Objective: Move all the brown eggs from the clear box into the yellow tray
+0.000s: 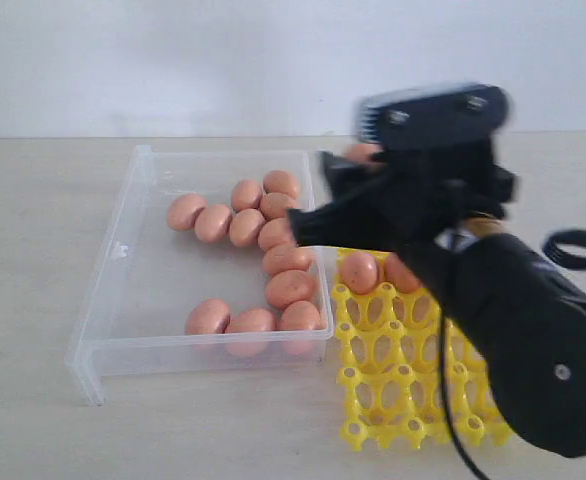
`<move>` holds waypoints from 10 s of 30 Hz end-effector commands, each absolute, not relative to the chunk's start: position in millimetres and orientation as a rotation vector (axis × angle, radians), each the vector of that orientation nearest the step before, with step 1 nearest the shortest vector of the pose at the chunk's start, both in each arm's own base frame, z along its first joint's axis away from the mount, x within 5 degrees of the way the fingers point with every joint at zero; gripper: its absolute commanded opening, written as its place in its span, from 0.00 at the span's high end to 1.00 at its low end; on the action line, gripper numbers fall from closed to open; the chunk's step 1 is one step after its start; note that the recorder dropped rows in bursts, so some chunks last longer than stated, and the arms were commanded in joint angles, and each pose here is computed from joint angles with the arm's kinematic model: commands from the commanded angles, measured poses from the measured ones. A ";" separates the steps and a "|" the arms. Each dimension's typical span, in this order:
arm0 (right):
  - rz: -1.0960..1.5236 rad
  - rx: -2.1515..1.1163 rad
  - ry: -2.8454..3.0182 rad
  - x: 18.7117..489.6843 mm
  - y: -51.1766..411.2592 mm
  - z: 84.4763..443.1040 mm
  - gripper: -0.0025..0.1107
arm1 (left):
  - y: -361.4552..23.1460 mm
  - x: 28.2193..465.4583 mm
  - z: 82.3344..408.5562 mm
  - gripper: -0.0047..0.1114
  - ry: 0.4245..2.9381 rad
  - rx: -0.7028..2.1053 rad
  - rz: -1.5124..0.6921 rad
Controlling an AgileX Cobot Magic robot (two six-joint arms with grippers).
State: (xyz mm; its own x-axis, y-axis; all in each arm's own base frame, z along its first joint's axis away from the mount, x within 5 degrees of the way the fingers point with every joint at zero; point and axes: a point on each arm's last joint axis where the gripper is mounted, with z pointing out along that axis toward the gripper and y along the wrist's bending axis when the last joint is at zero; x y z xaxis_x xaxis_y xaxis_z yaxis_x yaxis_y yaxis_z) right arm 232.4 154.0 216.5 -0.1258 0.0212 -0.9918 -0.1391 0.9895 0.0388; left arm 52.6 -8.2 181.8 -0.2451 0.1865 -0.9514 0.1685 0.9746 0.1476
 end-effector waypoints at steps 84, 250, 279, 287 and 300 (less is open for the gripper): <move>0.004 -0.196 2.238 306.6 22.8 122.8 0.57 | -8.0 52.6 181.0 0.92 1.824 0.246 0.013; 0.201 -0.454 2.315 434.9 265.1 134.5 0.98 | -8.0 52.6 181.0 0.92 1.824 0.246 0.013; 0.003 -0.802 2.368 414.1 250.3 185.3 0.98 | -8.0 52.6 181.0 0.92 1.824 0.246 0.013; 0.170 -0.757 2.579 396.8 253.9 178.6 0.64 | -8.0 52.6 181.0 0.92 1.824 0.246 0.013; 0.306 -0.631 2.641 398.1 263.1 156.1 0.48 | -8.0 52.6 181.0 0.92 1.824 0.246 0.013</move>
